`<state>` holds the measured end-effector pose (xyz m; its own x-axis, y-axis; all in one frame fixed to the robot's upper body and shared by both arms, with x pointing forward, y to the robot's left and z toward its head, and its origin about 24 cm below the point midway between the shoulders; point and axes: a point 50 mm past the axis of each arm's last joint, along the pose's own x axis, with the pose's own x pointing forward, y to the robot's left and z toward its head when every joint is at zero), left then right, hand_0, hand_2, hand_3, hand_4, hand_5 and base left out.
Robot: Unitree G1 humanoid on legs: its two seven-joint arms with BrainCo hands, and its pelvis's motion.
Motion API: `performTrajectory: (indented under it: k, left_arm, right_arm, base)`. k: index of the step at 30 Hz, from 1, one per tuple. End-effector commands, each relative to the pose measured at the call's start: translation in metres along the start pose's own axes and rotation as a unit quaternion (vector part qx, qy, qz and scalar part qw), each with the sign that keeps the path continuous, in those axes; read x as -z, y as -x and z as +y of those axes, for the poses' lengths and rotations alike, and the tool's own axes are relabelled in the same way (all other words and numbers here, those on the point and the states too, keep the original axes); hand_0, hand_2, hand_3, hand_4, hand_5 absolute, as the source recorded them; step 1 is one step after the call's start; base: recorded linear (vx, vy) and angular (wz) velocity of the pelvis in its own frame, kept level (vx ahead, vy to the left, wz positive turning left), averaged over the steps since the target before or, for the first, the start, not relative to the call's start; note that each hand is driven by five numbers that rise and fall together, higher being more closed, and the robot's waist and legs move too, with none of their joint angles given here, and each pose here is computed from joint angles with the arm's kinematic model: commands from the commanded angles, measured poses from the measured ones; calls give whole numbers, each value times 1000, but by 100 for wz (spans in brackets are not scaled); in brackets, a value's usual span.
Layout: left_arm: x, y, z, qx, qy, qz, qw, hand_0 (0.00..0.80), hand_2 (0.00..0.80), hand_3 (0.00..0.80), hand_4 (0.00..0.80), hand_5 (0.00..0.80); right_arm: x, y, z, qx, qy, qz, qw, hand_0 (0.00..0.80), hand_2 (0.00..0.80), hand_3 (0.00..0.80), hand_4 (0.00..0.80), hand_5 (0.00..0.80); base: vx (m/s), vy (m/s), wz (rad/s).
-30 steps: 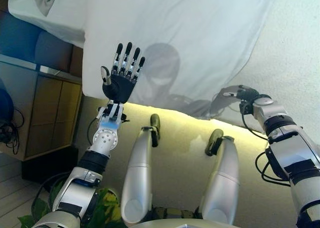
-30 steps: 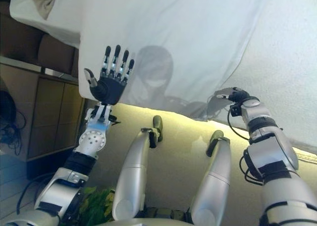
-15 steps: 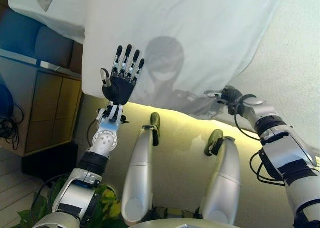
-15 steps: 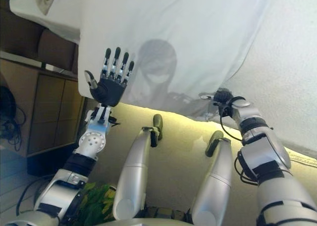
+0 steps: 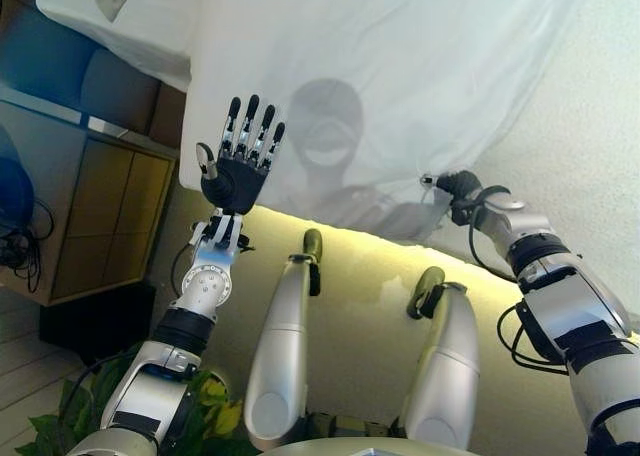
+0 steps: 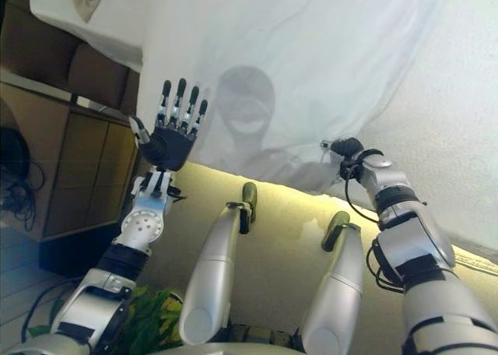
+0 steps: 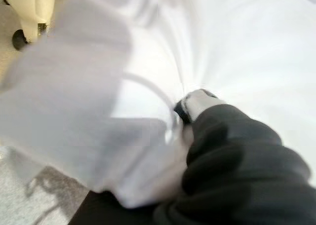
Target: Make the bed neatly
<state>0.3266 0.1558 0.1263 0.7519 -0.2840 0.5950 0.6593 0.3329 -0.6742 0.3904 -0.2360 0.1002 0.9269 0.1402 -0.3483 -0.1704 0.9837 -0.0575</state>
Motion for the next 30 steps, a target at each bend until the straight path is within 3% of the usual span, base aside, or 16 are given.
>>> performTrajectory:
  k: [1, 7, 10, 19, 23, 29, 30]
  left_arm:
    - [-14, -19, -15, 56, -4, -31, 998, 0, 0, 0, 0, 0]
    - [-17, -20, -13, 55, -10, -34, 998, 0, 0, 0, 0, 0]
    - [-19, -20, -12, 54, -17, -34, 998, 0, 0, 0, 0, 0]
    - [-18, -24, -15, 48, -20, -27, 998, 0, 0, 0, 0, 0]
    - [-21, -24, -18, 43, -19, -34, 998, 0, 0, 0, 0, 0]
    - [-18, -24, -22, 52, -8, -33, 998, 0, 0, 0, 0, 0]
    - [-17, -24, -22, 50, -7, -33, 998, 0, 0, 0, 0, 0]
  right_arm:
    - [-23, 3, -5, 7, -2, -39, 999, 800, 800, 800, 800, 800]
    - [2, 6, -16, 32, 3, 15, 999, 800, 800, 800, 800, 800]
    - [26, 12, -27, 60, 31, 87, 994, 800, 800, 800, 800, 800]
    - [106, 59, -76, 199, 24, 284, 938, 800, 800, 800, 800, 800]
    - [112, 70, -89, 249, 5, 284, 926, 800, 800, 800, 800, 800]
    - [96, 61, -87, 247, -27, 220, 943, 800, 800, 800, 800, 800]
    - [94, 58, -85, 244, -32, 209, 946, 449, 449, 449, 449, 449]
  base:
    - [0, 0, 0]
    - [0, 0, 0]
    - [0, 0, 0]
    - [34, 9, 1]
    - [8, 3, 0]
    - [-10, -3, 2]
    - [-13, 3, 3]
